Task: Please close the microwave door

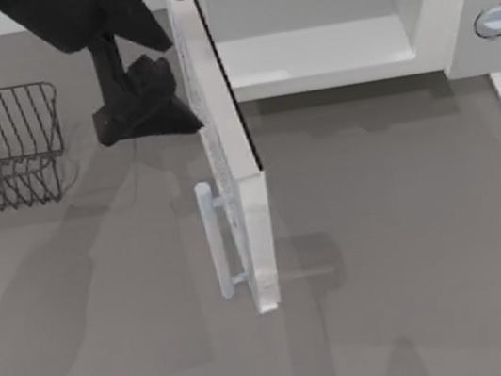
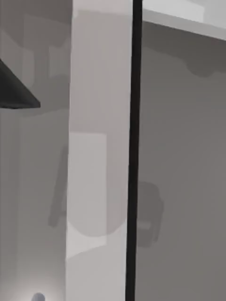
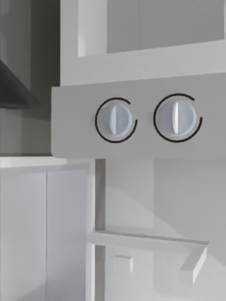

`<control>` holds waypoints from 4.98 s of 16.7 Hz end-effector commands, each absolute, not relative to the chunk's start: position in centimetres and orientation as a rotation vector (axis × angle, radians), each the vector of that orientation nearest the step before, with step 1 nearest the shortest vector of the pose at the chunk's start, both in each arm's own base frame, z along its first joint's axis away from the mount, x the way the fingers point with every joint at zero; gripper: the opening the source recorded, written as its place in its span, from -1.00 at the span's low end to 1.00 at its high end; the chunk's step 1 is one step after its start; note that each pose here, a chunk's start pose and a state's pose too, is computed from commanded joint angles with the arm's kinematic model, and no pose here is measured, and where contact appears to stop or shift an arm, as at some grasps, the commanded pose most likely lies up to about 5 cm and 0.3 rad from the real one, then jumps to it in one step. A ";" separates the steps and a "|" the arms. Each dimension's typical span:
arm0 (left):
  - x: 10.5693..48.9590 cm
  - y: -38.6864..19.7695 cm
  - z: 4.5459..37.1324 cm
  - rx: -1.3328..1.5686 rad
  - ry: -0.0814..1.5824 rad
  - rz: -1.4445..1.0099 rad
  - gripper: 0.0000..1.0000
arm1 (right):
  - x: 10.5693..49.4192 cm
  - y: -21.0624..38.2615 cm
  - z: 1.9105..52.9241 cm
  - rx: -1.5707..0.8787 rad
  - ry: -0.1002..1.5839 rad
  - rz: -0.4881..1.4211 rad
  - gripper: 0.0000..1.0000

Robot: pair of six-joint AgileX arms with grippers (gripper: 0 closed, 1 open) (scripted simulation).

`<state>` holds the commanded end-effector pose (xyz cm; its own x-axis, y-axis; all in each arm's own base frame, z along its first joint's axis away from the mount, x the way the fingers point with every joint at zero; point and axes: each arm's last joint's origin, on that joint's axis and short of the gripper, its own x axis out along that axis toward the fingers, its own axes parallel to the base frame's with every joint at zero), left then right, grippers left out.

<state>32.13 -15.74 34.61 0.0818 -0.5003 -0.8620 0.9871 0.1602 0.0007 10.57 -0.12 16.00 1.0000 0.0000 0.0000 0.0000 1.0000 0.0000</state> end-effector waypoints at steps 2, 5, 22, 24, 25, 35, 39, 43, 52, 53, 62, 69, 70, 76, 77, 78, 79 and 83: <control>32.3 -16.8 32.8 0.729 0.850 -1.270 1.00 | 10.6 -0.1 16.0 0.000 0.000 0.000 1.00; 32.3 -17.8 30.9 0.728 0.855 -1.272 1.00 | 10.6 -0.1 16.0 0.000 0.000 0.000 1.00; 32.2 -17.9 30.7 0.728 0.856 -1.272 -0.96 | 10.6 -0.1 16.0 0.000 0.000 0.000 1.00; 32.2 -17.9 30.7 0.728 0.856 -1.272 -1.00 | 10.6 -0.1 16.0 0.000 0.000 0.000 1.00; 32.2 -17.9 30.7 0.728 0.856 -1.272 -1.00 | 10.6 -0.1 16.0 0.000 0.000 0.000 1.00; 32.3 -18.6 30.7 0.727 0.857 -1.270 -1.00 | 10.6 -0.1 16.0 0.000 0.000 0.000 1.00; 32.2 -19.6 30.8 0.727 0.857 -1.270 -1.00 | 10.6 -0.1 16.0 0.000 0.000 0.000 1.00; 32.2 -19.6 30.8 0.724 0.857 -1.267 -1.00 | 10.6 -0.1 16.0 0.000 0.000 0.000 1.00; 32.2 -21.4 30.8 0.721 0.859 -1.265 -1.00 | 10.6 -0.1 16.0 0.000 0.000 0.000 1.00; 32.2 -21.5 30.8 0.722 0.859 -1.265 -1.00 | 10.6 -0.1 16.0 0.000 0.000 0.000 1.00; 32.2 -23.4 30.8 0.722 0.859 -1.265 -1.00 | 10.6 -0.1 16.0 0.000 0.000 0.000 1.00; 32.2 -24.6 30.8 0.719 0.861 -1.262 -1.00 | 10.6 -0.1 16.0 0.000 0.000 0.000 1.00; 32.2 -24.8 30.8 0.719 0.860 -1.262 -1.00 | 10.6 -0.1 16.0 0.000 0.000 0.000 1.00; 32.1 -25.0 30.7 0.717 0.871 -1.261 -1.00 | 10.6 -0.1 16.0 0.000 0.000 0.000 1.00; 32.0 -25.1 30.4 0.716 0.886 -1.262 -1.00 | 10.6 -0.1 16.0 0.000 0.000 0.000 1.00; 31.9 -25.2 30.1 0.714 0.904 -1.262 -1.00 | 10.6 -0.1 16.0 0.000 0.000 0.000 1.00; 31.8 -25.4 29.7 0.712 0.925 -1.263 -1.00 | 10.6 -0.1 16.0 0.000 0.000 0.000 1.00; 31.7 -26.3 28.7 0.708 0.975 -1.271 -1.00 | 10.6 -0.1 16.0 0.000 0.000 0.000 1.00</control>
